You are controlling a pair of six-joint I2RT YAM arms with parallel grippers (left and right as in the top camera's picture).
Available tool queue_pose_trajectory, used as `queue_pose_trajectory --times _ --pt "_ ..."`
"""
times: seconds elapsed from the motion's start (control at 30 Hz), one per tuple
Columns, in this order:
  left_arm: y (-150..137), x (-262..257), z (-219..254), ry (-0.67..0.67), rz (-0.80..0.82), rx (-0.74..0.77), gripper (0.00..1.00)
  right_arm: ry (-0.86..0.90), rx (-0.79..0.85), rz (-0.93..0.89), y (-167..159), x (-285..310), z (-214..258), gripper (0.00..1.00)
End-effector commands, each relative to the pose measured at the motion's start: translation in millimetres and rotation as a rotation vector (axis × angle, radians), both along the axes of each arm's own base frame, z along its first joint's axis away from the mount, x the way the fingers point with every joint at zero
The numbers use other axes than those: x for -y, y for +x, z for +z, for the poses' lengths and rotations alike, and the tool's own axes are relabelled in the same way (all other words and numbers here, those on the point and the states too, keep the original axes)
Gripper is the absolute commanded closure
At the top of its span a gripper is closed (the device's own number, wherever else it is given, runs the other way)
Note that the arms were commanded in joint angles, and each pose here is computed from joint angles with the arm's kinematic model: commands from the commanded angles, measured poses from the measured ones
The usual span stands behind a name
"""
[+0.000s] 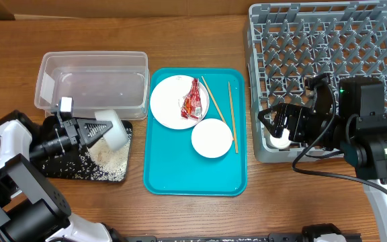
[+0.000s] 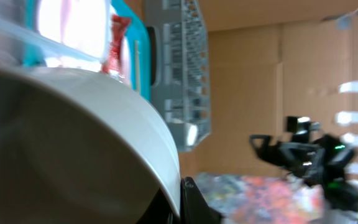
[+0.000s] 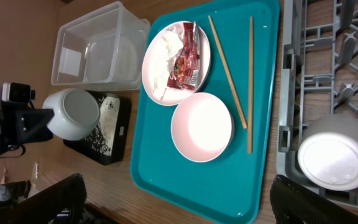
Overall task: Sort waste into correct bins and load items into the dishwasher
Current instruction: 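Tip the rice bowl with the left gripper, pouring rice onto black tray, then set the empty bowl back on the teal tray with the left gripper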
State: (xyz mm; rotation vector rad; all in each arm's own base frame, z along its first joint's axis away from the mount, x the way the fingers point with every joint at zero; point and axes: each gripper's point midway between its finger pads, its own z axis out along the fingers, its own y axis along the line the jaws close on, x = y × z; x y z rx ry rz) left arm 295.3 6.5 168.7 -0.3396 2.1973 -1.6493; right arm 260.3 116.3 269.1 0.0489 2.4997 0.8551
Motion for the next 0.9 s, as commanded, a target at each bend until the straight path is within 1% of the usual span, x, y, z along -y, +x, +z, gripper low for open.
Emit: queue_pose_trajectory --times 0.0,0.07,0.1,0.17,0.27,0.37,0.47,0.57,0.73,0.87 --pt "-4 1 6 0.026 -0.016 -0.052 0.96 0.000 0.027 0.005 1 0 8 0.04" --pt "-17 18 14 0.062 -0.101 -0.013 0.96 0.000 0.027 0.005 1 0 8 0.04" --pt "-22 24 13 0.092 -0.141 -0.018 0.96 0.000 0.028 0.005 1 0 8 0.04" --pt "-32 36 11 0.158 -0.204 -0.067 0.96 0.000 0.033 0.005 2 0 9 0.04" --pt "-38 52 8 0.258 -0.242 -0.144 0.96 0.001 0.042 0.005 4 -1 10 0.04" --pt "-42 65 -1 0.445 -0.252 -0.232 0.96 -0.002 0.041 0.003 4 0 9 0.04" --pt "-45 73 -9 0.660 -0.229 -0.283 0.96 -0.002 0.035 0.003 3 0 9 0.04" --pt "-45 91 -12 0.818 -0.223 -0.274 0.96 -0.002 0.036 0.003 3 0 9 0.04" --pt "-51 133 -26 1.016 -0.246 -0.251 0.96 -0.002 0.035 0.003 3 0 9 0.04" --pt "-67 153 -46 1.175 -0.213 -0.295 0.96 -0.002 0.034 0.003 3 0 8 0.04"
